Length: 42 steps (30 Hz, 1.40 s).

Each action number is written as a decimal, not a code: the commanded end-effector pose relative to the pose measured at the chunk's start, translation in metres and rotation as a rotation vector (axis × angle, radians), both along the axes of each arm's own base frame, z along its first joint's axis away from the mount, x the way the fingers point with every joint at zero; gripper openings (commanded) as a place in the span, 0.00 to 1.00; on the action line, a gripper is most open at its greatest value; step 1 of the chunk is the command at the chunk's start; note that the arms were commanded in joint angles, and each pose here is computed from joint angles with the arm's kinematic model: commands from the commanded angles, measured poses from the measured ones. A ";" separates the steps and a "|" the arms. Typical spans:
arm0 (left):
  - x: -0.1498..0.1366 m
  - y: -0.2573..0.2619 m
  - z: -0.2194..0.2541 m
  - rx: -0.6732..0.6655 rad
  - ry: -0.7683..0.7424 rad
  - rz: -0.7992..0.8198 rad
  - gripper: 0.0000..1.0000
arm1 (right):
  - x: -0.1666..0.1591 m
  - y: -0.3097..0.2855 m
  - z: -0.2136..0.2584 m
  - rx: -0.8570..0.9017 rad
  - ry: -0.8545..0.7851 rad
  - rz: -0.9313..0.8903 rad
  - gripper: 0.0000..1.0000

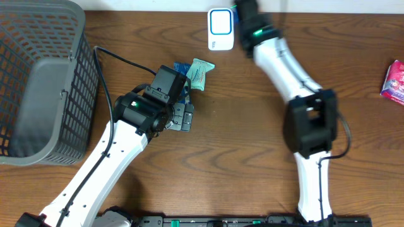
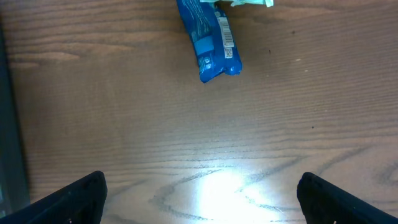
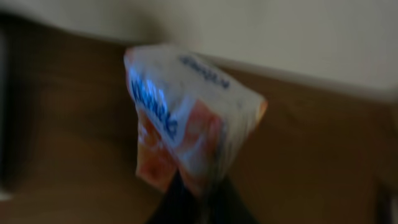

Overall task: Scan the item barcode
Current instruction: 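Carry the orange pack to the right and drop it near the purple box, then reach the right gripper to the mint-green pack and grasp it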

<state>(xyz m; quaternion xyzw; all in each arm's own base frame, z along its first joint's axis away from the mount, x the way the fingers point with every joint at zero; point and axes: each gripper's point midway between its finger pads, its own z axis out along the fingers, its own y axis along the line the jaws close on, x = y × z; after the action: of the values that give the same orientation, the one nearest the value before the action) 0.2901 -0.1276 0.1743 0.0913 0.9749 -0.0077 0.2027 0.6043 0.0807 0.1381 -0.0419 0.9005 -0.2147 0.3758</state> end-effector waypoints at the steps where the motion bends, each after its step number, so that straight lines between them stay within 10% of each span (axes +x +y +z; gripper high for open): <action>1: 0.000 0.002 -0.001 0.008 0.004 0.002 0.98 | -0.013 -0.110 0.037 0.093 -0.069 -0.323 0.01; 18: 0.000 0.002 -0.001 0.008 0.004 0.002 0.98 | -0.109 -0.322 0.004 0.094 0.152 -0.718 0.01; 20: 0.000 0.002 -0.001 0.008 0.004 0.002 0.98 | -0.113 -0.333 0.002 0.105 0.146 -0.746 0.14; 24: 0.000 0.002 -0.001 0.008 0.004 0.002 0.98 | -0.113 -0.336 -0.011 0.212 0.142 -0.755 0.99; 42: 0.000 0.002 -0.001 0.008 0.004 0.002 0.98 | -0.084 -0.125 -0.031 1.086 0.401 -0.173 0.99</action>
<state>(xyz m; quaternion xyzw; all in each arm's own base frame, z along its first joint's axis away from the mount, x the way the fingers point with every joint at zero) 0.2900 -0.1276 0.1742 0.0914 0.9750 -0.0078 0.2024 0.5149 -0.1152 0.0889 0.2348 0.9507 0.1240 0.1600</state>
